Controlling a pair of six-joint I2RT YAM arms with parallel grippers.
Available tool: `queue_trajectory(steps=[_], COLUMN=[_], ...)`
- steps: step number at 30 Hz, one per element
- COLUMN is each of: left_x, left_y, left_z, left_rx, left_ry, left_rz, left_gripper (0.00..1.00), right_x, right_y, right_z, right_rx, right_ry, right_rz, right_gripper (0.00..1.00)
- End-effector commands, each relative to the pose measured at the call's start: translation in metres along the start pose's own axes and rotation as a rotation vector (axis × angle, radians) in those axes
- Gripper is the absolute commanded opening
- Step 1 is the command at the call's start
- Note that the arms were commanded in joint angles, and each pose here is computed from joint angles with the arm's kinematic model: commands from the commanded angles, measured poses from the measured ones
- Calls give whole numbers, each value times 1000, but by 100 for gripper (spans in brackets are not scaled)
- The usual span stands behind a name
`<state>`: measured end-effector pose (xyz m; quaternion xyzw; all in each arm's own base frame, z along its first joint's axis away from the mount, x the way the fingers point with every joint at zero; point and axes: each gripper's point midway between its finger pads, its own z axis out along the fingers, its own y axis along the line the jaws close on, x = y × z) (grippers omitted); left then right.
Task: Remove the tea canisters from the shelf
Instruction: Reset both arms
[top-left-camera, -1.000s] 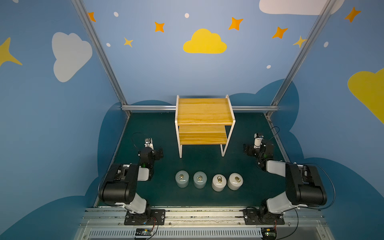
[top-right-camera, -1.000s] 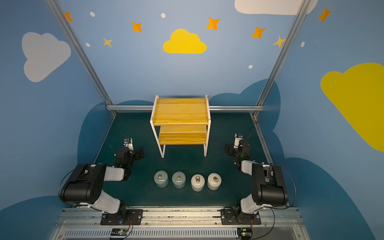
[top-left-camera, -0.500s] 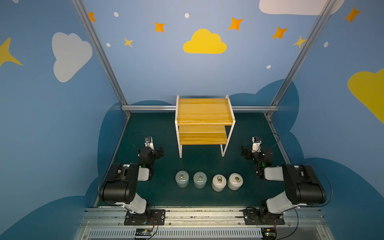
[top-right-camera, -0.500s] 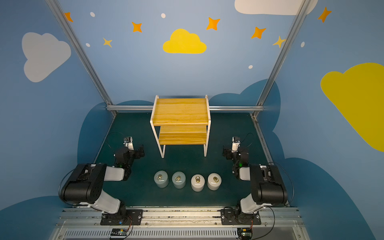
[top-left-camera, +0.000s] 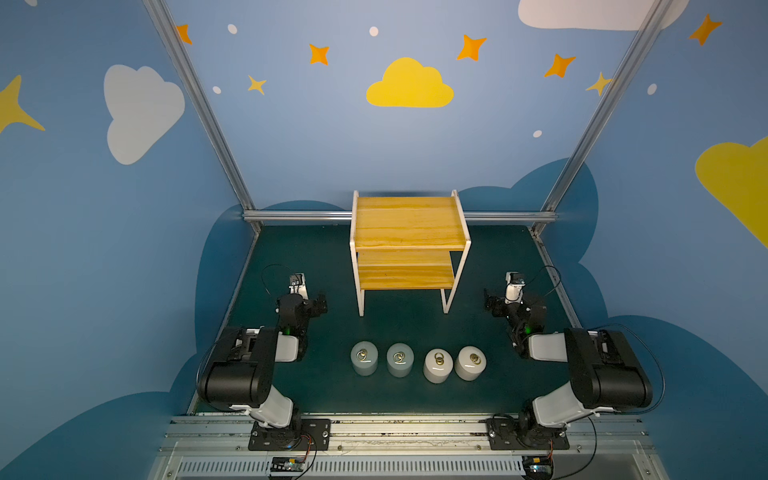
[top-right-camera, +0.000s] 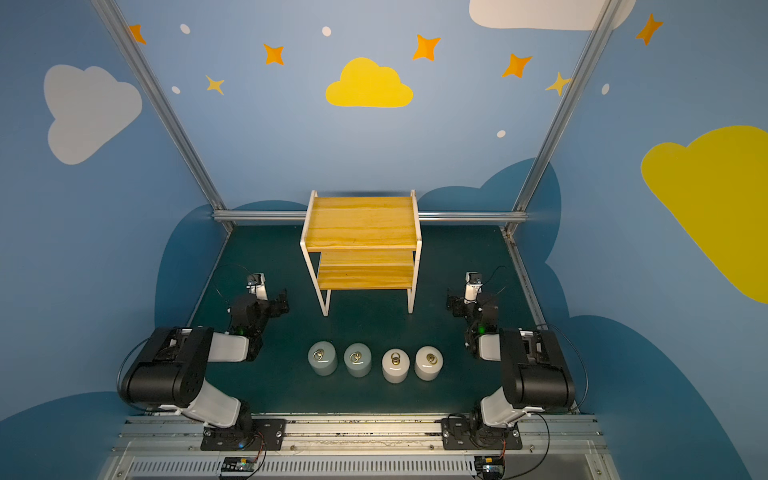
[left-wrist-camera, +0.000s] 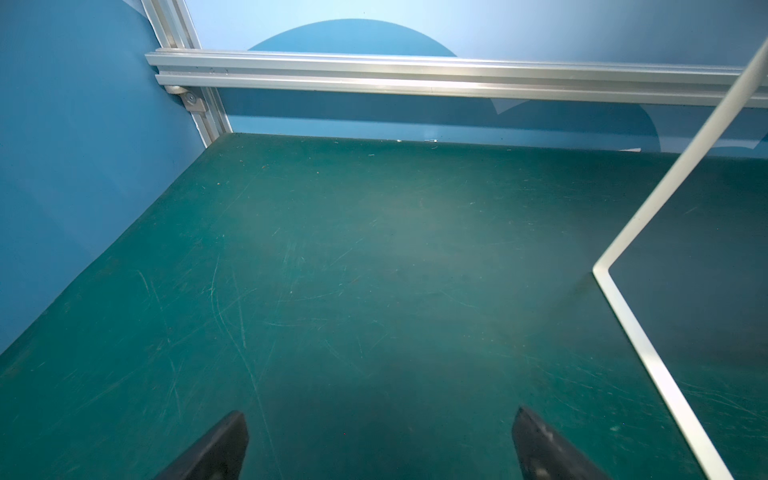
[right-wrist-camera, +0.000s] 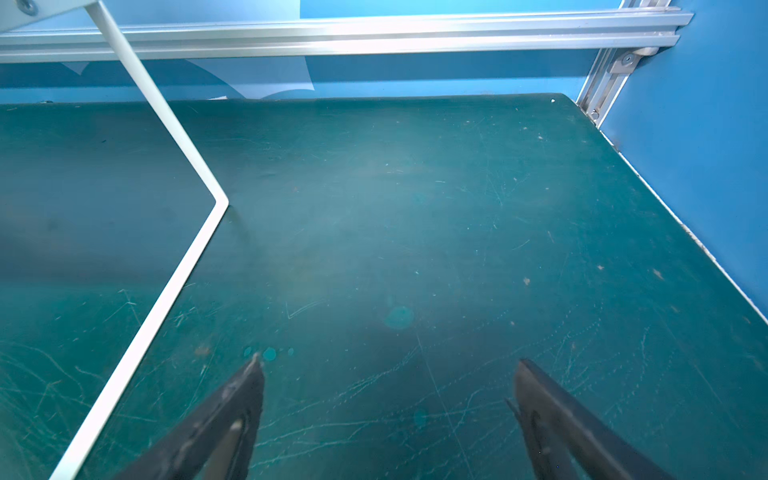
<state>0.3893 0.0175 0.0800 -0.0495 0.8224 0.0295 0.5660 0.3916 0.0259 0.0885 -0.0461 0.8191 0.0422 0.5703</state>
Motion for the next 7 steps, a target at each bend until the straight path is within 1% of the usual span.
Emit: queue_trajectory(steps=[1,7], left_x=[-6,-6], left_y=[-2,-2], left_z=[1,1], left_rx=[7,8], left_ry=[-20,-22], left_rz=[6,6], left_gripper=[100,100], right_x=[-5,-5], right_y=[-2,-2], right_z=[2,1], right_rx=[2,-5], right_ry=[-18,-24], right_rz=[5,10], right_gripper=[96,96])
